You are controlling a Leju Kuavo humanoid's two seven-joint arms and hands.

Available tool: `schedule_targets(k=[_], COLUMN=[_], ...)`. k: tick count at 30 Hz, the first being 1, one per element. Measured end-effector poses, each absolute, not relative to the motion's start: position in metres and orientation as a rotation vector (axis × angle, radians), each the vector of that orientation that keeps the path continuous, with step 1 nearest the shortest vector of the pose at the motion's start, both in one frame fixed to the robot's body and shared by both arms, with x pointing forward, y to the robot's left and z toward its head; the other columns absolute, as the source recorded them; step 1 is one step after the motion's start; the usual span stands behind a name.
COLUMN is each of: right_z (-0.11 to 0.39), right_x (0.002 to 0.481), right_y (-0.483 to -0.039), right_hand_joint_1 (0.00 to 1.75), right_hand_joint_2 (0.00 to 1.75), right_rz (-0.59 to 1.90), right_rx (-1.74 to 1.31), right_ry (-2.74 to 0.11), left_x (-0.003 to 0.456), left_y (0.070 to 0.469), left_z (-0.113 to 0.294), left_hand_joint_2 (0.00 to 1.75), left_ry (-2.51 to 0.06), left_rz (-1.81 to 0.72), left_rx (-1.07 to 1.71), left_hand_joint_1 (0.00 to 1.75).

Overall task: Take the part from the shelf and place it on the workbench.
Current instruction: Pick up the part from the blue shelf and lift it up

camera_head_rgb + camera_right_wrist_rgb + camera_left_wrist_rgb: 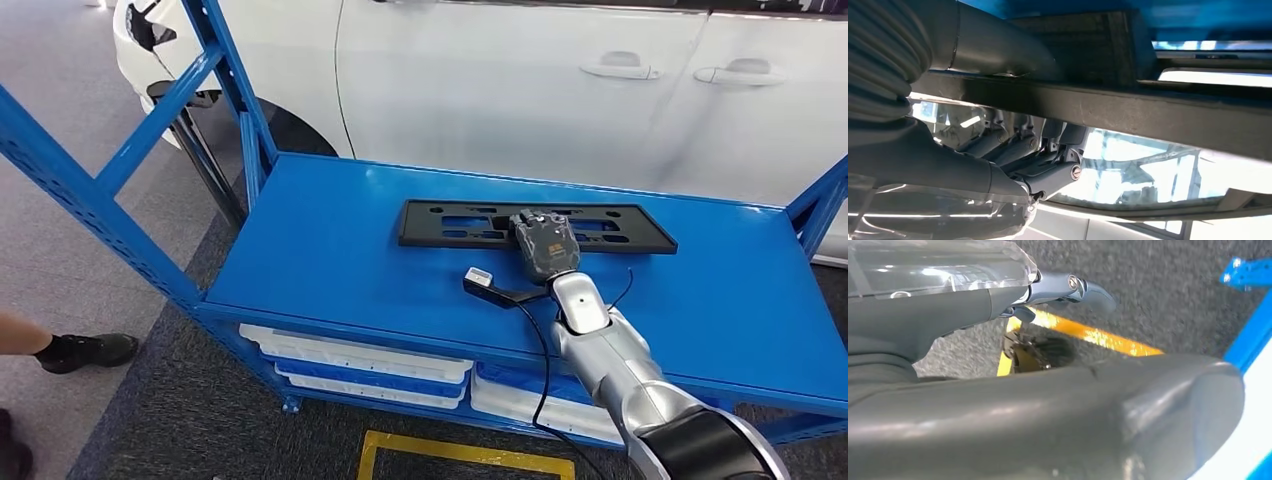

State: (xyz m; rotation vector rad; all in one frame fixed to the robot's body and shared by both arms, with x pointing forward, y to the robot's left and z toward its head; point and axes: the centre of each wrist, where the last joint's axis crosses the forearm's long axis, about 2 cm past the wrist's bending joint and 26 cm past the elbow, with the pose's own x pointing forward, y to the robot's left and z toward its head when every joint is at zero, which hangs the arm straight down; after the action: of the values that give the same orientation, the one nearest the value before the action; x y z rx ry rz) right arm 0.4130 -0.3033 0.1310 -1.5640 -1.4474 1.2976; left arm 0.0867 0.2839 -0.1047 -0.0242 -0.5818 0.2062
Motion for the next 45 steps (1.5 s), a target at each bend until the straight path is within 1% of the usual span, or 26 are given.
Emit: schedule_targets(k=[10, 14, 22, 26, 28, 34, 38, 42, 45], right_z=[0.128, 0.127, 0.127, 0.130, 0.133, 0.144, 0.162, 0.188, 0.207], right_x=[0.411, 0.410, 0.408, 0.405, 0.401, 0.384, 0.370, 0.346, 0.328], right_y=[-0.305, -0.305, -0.299, -0.295, -0.292, -0.294, -0.285, -0.270, -0.260], right_hand_joint_1=[1.75, 1.75, 1.75, 1.75, 1.75, 1.75, 1.75, 1.75, 1.75], right_hand_joint_2=[1.75, 1.75, 1.75, 1.75, 1.75, 1.75, 1.75, 1.75, 1.75], right_rz=[1.319, 1.320, 1.313, 1.286, 1.233, 0.913, 0.690, 0.466, 0.353], right_rx=[-1.554, -1.547, -1.524, -1.489, -1.422, -0.993, -0.706, -0.371, -0.137], right_ry=[-1.442, -1.450, -1.512, -1.607, -1.700, -2.062, -2.298, -2.460, -2.538], left_x=[0.086, 0.087, 0.088, 0.087, 0.087, 0.088, 0.090, 0.088, 0.087], left_y=[0.284, 0.283, 0.284, 0.285, 0.287, 0.289, 0.293, 0.297, 0.298], left_z=[-0.105, -0.105, -0.104, -0.105, -0.105, -0.105, -0.104, -0.105, -0.105], left_hand_joint_2=[0.00, 1.75, 1.75, 1.75, 1.75, 1.75, 1.75, 1.75, 1.75], left_ry=[-0.611, -0.670, -0.692, -0.695, -0.707, -0.703, -0.704, -0.701, -0.701], left_rz=[0.214, 0.211, 0.188, 0.177, 0.175, 0.180, 0.187, 0.192, 0.196], left_rx=[-0.053, -0.085, -0.093, -0.066, -0.046, -0.016, -0.009, 0.002, 0.007], left_hand_joint_1=[0.00, 0.00, 0.00, 0.00, 0.00, 0.00, 0.00, 0.00, 0.00])
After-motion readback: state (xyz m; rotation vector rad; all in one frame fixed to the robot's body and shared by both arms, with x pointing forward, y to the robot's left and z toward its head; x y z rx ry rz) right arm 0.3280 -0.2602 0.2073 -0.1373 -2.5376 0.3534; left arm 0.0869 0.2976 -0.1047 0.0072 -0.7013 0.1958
